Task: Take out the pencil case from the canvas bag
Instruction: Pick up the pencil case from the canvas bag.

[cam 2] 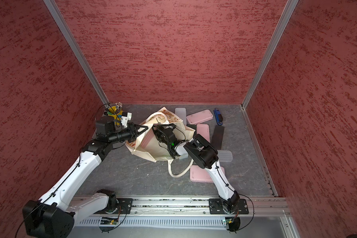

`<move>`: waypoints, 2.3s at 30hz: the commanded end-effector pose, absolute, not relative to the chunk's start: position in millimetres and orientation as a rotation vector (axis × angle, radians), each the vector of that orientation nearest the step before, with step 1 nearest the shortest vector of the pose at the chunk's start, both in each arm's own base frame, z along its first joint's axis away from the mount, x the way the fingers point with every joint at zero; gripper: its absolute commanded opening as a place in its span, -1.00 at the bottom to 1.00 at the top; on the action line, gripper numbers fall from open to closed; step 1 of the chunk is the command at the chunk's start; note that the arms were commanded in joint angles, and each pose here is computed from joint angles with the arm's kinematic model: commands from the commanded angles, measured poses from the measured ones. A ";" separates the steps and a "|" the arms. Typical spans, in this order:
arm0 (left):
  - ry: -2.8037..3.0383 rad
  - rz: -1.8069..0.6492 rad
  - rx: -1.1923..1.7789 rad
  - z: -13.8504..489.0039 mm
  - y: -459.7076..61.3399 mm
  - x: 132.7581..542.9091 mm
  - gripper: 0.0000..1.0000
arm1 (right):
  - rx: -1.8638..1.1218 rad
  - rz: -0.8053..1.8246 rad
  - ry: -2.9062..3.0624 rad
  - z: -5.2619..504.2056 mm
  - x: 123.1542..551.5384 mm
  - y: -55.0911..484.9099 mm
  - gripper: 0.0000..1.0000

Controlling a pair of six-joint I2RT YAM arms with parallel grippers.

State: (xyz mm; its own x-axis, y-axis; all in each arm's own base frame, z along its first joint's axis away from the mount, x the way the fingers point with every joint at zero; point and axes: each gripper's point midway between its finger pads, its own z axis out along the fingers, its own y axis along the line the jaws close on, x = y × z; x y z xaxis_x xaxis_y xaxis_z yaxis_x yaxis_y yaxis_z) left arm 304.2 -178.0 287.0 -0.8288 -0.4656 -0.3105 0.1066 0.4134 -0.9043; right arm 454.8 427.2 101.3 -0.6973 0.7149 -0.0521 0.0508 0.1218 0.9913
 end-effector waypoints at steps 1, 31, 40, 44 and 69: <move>2.137 -1.485 -0.273 293.4 -184.8 297.6 -0.98 | 0.721 1.636 1.859 109.7 461.5 429.7 -0.17; 2.128 -1.391 -0.399 278.7 -163.5 315.1 -0.99 | 0.668 1.666 1.731 178.9 426.3 391.7 -0.83; 2.121 -1.378 -0.423 276.1 -159.0 316.7 -0.99 | 0.667 1.660 1.684 194.7 418.9 378.5 -0.89; 2.123 -1.371 -0.433 273.7 -157.7 317.7 -0.99 | 0.660 1.688 1.642 211.5 416.5 375.9 -0.90; 2.053 -1.304 -0.479 290.9 -130.0 321.6 -1.00 | 0.413 1.678 1.615 283.0 379.2 375.3 -0.96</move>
